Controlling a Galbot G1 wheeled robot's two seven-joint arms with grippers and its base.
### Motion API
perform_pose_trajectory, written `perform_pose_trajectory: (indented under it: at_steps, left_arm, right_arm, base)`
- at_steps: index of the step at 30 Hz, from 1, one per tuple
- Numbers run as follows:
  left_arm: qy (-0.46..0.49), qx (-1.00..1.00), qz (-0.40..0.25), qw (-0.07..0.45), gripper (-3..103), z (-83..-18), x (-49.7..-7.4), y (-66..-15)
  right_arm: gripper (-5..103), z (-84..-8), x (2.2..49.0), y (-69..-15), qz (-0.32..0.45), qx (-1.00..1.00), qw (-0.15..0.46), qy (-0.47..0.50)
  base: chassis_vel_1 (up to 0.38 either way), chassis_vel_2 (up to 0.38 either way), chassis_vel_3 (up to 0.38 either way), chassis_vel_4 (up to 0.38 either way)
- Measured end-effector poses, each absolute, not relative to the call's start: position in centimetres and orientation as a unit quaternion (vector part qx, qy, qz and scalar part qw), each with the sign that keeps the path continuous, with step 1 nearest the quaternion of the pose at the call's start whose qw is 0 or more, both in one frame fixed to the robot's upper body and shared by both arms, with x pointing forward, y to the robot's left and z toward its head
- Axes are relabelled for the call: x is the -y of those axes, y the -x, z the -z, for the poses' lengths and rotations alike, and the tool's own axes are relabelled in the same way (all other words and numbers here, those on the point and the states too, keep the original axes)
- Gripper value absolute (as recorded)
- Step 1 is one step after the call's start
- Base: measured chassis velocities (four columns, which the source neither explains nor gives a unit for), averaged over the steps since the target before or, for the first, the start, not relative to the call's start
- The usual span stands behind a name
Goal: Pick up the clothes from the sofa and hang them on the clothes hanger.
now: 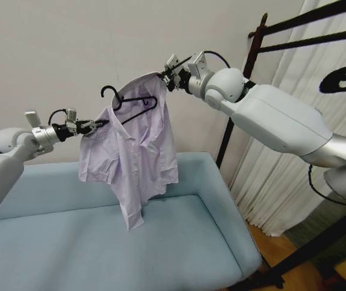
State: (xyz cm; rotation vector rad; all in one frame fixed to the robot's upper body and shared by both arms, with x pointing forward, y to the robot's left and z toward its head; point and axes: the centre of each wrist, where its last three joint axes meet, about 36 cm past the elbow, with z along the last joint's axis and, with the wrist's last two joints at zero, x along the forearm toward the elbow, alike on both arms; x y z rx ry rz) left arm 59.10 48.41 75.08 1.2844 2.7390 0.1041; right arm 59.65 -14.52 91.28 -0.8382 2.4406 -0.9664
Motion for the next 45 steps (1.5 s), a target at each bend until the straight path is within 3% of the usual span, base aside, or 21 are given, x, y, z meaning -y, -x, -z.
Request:
perform_pose_trajectory:
  at_steps: [21, 28, 45]
  left_arm:
    - [-0.421, -0.904, -0.035, 0.057, 2, -74.7, -46.9, -60.4]
    - [-0.429, -0.9, -0.04, 0.059, 2, -75.4, -47.0, -60.6]
    - [-0.412, -0.909, -0.038, 0.058, 2, -75.3, -47.2, -60.6]
  right_arm:
    - [1, -91.9, 15.5, -60.8, 0.361, -0.882, 0.155, 0.259]
    - [1, -91.6, 15.9, -61.7, 0.393, -0.866, 0.178, 0.253]
    - [1, -90.9, 15.9, -62.5, 0.404, -0.868, 0.17, 0.232]
  base:
    - [0.0, 0.0, 0.0, 0.0]
    - [0.0, 0.0, 0.0, 0.0]
    - [0.0, 0.0, 0.0, 0.0]
